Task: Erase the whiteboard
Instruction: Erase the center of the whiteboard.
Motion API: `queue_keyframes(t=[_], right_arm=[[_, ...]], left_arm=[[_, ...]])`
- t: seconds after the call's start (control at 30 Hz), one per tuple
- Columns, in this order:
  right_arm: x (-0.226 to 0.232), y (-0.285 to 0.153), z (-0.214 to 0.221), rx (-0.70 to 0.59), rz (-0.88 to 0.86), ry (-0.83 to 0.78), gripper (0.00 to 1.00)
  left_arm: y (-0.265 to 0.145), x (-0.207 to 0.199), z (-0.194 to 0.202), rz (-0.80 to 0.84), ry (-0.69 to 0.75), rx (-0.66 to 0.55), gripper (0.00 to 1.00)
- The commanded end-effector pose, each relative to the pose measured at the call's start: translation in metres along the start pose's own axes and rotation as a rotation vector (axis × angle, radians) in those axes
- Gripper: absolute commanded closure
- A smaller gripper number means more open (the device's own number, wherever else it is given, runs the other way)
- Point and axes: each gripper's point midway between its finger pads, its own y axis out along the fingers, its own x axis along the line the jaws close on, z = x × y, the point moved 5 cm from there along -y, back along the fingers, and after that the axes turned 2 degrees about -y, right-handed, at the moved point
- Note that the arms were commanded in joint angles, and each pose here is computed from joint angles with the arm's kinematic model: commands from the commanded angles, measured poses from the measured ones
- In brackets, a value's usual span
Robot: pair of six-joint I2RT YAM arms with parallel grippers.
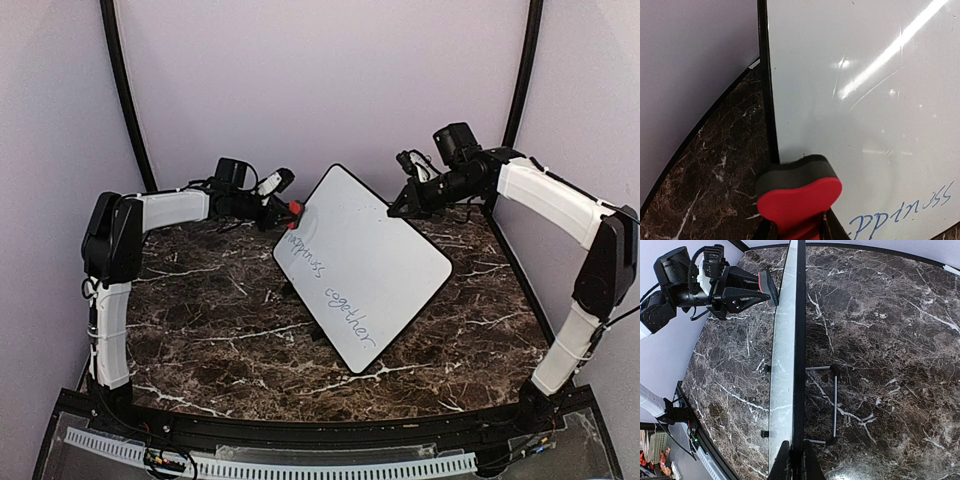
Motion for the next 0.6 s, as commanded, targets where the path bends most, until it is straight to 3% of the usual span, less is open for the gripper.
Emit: queue_keyframes(t=[0.0, 0.57], right_arm=[[0.005, -0.001, 0.002, -0.002, -0.019, -0.047, 1.00], [0.008, -0.002, 0.005, -0.009, -0.042, -0.048, 1.00]], left_arm=[[-0.003, -0.005, -0.025, 0.053, 0.034, -0.135, 0.94], [0.017, -0.018, 0.024, 0.000, 0.084, -0.075, 0.98]])
